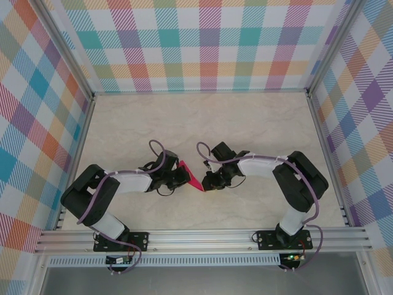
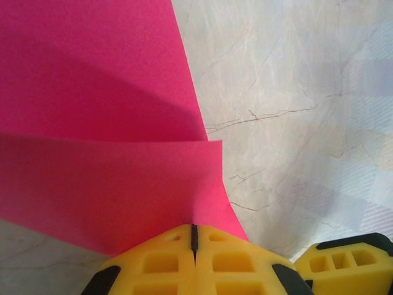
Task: Fold a paper plane with a square sheet of paper (pick it up from the middle)
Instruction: Fold the wing for the fifth time at the center of the table.
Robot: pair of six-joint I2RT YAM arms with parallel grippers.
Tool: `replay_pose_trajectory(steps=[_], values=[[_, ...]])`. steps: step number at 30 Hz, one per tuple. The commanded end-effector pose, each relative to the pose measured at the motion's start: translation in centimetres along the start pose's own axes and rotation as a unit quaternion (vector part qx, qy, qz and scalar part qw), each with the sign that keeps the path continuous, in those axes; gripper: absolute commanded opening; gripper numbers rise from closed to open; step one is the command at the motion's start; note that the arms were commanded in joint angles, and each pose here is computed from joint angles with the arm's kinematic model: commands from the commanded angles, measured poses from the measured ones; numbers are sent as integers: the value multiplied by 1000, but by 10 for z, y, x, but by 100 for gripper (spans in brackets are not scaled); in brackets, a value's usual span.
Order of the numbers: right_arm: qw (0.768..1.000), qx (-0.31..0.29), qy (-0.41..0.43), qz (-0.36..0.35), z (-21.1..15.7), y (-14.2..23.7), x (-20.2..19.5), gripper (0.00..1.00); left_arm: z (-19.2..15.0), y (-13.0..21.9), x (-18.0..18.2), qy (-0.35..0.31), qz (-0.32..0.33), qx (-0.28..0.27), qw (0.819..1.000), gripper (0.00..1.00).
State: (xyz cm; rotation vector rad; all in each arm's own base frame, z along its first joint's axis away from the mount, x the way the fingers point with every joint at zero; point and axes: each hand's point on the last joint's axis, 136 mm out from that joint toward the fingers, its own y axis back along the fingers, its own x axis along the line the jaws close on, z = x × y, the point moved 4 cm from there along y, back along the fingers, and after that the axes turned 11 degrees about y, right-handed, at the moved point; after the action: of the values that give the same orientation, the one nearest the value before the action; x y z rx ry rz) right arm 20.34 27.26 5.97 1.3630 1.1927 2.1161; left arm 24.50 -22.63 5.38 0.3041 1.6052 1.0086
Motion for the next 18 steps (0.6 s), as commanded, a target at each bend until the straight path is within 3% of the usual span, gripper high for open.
replay_pose_trajectory(steps=[1,11,18], values=[[1000,-1,13,18,9,-2,8,21,-6,6,5,-19,6,3,1000,2],[999,1,18,29,18,-9,9,22,-8,6,1,-27,-10,9,1000,2],[999,13,22,39,13,-14,10,13,-7,6,1,-27,-8,7,1000,2]])
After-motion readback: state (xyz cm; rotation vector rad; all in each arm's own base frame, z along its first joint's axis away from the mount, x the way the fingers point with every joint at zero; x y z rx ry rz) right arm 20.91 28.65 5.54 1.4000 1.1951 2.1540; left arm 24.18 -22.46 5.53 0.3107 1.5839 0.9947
